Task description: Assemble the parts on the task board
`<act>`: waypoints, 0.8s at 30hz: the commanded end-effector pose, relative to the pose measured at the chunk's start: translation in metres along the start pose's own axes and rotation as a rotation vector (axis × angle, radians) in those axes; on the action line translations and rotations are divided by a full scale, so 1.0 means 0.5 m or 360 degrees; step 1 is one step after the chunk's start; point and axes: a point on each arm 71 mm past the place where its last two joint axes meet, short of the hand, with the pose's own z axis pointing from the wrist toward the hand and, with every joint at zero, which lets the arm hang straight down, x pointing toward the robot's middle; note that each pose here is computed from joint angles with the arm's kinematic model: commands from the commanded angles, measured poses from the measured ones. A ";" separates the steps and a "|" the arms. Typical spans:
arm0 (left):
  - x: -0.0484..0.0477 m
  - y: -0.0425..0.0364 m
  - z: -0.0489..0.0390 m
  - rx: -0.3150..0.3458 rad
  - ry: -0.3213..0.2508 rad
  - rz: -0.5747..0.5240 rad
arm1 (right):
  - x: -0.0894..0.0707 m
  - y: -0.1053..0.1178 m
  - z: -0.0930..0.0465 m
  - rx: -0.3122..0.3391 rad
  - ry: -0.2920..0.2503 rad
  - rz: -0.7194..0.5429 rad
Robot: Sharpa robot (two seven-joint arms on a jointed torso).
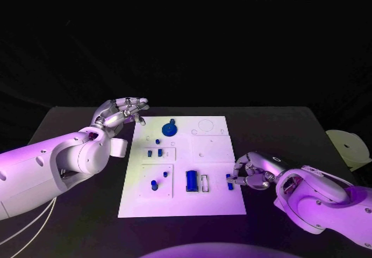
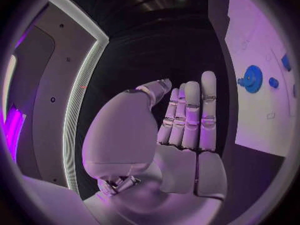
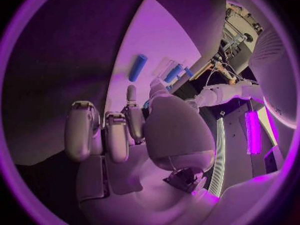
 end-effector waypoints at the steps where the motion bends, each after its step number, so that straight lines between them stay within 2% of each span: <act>1: 0.004 -0.001 0.000 0.0011 0.0027 -0.0008 | 0.009 -0.001 0.000 0.0012 0.0031 -0.0100; 10: 0.003 -0.002 -0.001 0.0010 0.0027 -0.0008 | 0.033 -0.001 0.011 0.0027 0.0061 -0.0135; 24: 0.004 -0.001 -0.001 0.0004 0.0036 -0.0012 | 0.050 0.009 0.025 0.0000 0.0074 -0.0235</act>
